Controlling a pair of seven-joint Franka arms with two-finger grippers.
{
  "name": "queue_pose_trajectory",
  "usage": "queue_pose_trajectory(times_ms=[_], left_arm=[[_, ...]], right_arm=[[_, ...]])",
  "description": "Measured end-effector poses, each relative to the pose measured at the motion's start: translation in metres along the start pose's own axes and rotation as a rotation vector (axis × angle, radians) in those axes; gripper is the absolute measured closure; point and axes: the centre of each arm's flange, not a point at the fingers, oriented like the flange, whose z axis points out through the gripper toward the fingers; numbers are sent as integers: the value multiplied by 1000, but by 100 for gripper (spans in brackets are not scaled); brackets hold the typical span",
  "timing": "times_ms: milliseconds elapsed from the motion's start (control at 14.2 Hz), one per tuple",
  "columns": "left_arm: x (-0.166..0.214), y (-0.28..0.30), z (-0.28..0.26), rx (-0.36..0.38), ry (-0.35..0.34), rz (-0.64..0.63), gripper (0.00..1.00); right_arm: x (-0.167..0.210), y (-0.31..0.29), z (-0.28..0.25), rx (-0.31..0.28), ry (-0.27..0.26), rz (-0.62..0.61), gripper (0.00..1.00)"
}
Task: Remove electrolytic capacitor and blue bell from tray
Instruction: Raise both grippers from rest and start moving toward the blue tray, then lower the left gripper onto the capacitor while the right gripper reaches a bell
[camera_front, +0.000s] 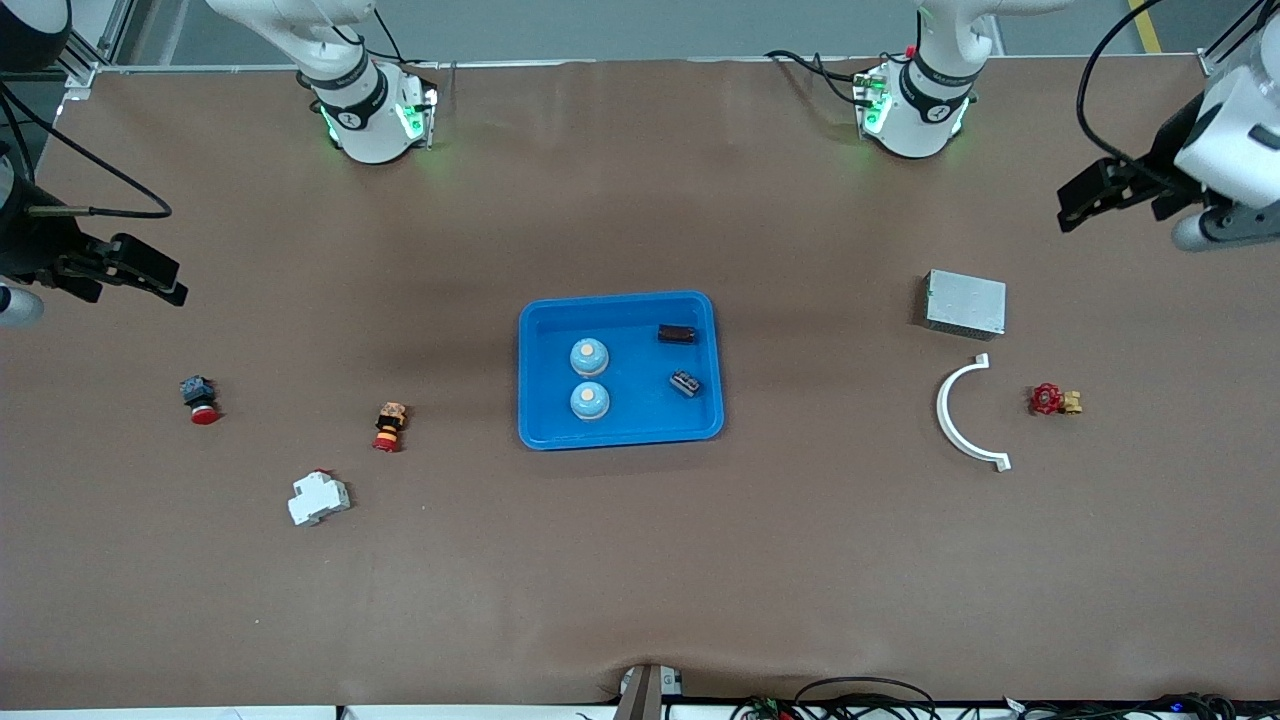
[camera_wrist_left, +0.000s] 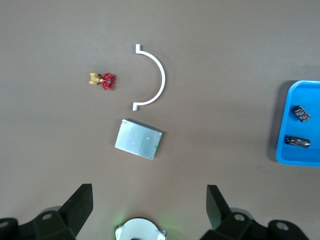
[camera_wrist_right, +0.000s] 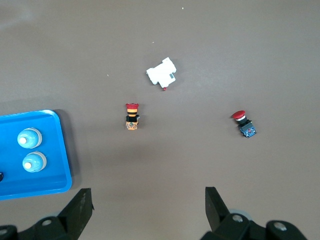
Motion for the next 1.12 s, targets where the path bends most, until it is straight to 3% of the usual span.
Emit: queue_pose_trajectory(times_ms=[281, 632, 843, 1124], left_arm=[[23, 29, 28, -14, -5, 27, 0], [24, 74, 57, -13, -19, -8, 0], [9, 117, 88, 11, -59, -114, 0], [-3, 191, 155, 31, -83, -274, 0]], right_arm=[[0, 0, 6, -1, -8, 1, 0], [2, -2, 19, 3, -4, 1, 0], [1, -10, 46, 56, 1, 37, 0], [-4, -43, 86, 76, 12, 127, 0]])
